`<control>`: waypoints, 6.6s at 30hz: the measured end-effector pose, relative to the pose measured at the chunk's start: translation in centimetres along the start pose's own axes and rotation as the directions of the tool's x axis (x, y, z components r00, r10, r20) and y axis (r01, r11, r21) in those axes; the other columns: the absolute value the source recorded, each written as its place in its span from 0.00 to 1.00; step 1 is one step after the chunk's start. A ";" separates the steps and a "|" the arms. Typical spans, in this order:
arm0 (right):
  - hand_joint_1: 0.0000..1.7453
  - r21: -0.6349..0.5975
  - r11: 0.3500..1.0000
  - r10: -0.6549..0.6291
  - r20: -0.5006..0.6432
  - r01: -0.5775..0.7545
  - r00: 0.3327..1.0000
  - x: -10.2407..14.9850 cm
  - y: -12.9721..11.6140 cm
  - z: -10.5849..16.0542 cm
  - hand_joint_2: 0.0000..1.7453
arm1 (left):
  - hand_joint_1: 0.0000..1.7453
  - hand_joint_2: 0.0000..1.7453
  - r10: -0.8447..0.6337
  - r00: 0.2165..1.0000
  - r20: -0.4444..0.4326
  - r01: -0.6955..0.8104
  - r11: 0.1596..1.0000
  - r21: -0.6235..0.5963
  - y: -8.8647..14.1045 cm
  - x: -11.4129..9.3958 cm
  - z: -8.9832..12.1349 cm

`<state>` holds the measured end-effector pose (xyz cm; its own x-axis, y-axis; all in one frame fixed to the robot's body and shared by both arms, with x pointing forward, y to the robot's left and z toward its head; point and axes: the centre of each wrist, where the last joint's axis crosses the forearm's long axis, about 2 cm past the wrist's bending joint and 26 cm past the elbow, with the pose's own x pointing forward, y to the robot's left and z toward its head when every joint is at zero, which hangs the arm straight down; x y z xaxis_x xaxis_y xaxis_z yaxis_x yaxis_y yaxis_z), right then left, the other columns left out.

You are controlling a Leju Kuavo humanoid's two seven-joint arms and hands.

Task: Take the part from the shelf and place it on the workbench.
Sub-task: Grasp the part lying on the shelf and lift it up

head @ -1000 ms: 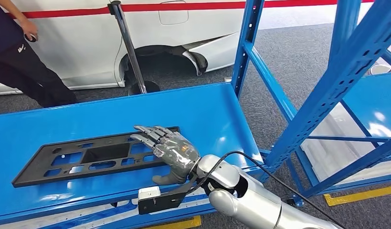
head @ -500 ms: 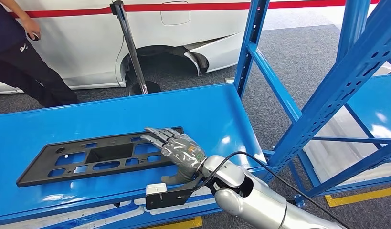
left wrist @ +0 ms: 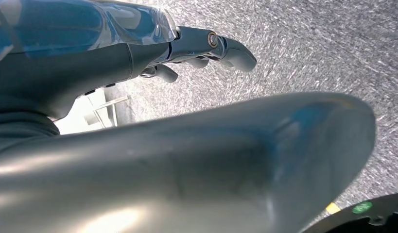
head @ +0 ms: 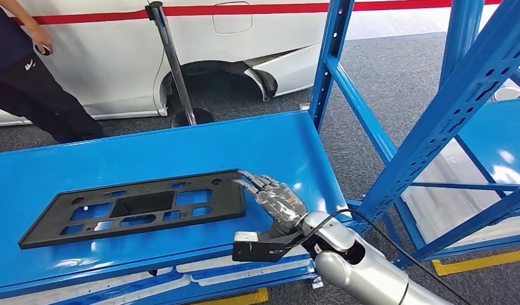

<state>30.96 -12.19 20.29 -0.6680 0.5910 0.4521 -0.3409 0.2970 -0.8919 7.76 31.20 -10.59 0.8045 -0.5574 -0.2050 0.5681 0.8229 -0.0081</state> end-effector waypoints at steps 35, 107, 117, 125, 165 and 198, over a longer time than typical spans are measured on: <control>0.00 0.110 0.984 0.119 0.194 -0.143 0.974 7.1 0.4 -7.0 1.00 | 0.00 0.00 -0.037 0.999 0.007 0.037 0.999 0.003 0.3 0.4 0.2; 0.00 0.271 0.952 0.111 0.128 -0.142 0.986 7.5 4.2 -10.8 1.00 | 0.00 0.00 -0.118 0.993 0.029 0.117 0.993 0.025 0.8 2.4 1.0; 1.00 0.293 0.948 0.096 0.112 -0.125 0.989 7.2 4.2 -10.9 1.00 | 0.00 0.00 -0.160 0.987 0.033 0.159 0.987 0.030 0.7 2.9 1.2; 1.00 0.311 0.944 0.082 0.104 -0.110 0.991 7.0 4.3 -10.8 1.00 | 0.00 0.00 -0.168 0.985 0.039 0.166 0.985 0.033 0.8 3.4 1.5; 0.00 0.287 0.953 0.081 0.075 -0.099 0.994 6.7 4.3 -11.0 1.00 | 0.00 0.00 -0.189 0.981 0.032 0.188 0.982 0.033 0.4 3.6 1.5; 0.00 0.296 0.954 0.039 0.056 -0.053 0.998 6.6 3.2 -11.4 1.00 | 0.00 0.00 -0.207 0.977 0.050 0.205 0.978 0.042 0.3 4.4 1.8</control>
<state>32.98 1.27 20.37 -0.7166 0.5592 0.4168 -0.4851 0.0297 -0.8739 11.76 28.80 -9.73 0.6771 -0.7205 -0.1500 0.7278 0.6858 -0.0088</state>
